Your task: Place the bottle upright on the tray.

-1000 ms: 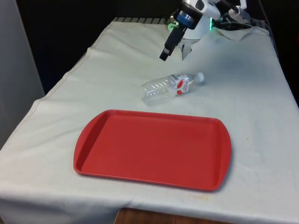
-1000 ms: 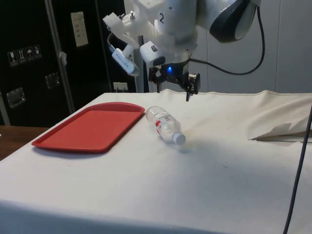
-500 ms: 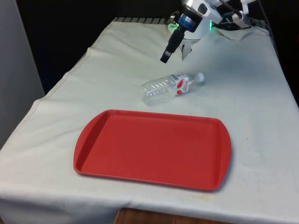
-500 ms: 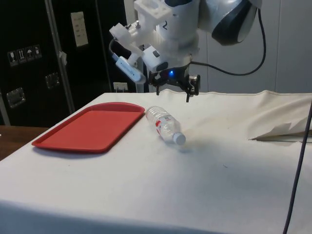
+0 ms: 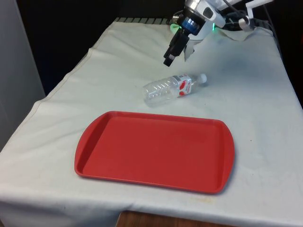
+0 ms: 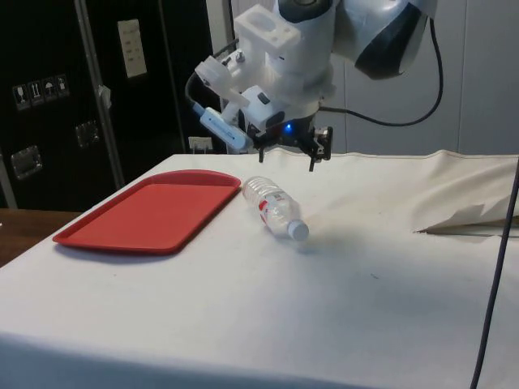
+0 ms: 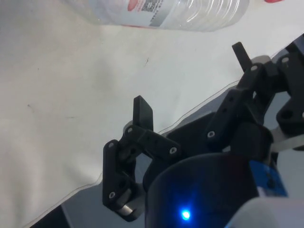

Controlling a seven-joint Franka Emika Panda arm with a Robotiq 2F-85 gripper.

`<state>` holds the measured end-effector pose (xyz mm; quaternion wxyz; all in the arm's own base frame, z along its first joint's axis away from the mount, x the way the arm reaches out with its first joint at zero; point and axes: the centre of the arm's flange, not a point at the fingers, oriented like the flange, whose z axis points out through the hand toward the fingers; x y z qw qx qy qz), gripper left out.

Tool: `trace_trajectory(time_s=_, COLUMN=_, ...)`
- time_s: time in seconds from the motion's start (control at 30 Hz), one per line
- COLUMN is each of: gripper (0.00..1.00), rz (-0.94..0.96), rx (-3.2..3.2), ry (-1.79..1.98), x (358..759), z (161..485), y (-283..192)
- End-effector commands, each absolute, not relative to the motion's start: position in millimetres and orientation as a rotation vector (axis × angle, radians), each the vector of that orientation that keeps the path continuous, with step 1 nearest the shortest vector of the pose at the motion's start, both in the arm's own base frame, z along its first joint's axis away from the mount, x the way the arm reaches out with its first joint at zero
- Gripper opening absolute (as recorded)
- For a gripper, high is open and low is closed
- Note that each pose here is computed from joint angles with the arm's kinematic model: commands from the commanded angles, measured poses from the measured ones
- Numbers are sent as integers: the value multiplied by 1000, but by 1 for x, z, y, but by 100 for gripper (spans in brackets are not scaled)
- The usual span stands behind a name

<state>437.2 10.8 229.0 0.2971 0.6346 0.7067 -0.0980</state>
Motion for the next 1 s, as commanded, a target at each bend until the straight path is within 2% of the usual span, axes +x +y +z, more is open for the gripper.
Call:
trace_trajectory(time_s=0.0, gripper=100, rz=-254, rx=1665, ry=1882, x=439, z=230, y=13)
trace_trajectory(time_s=0.97, gripper=100, rz=-280, rx=1477, ry=1964, x=435, z=224, y=33)
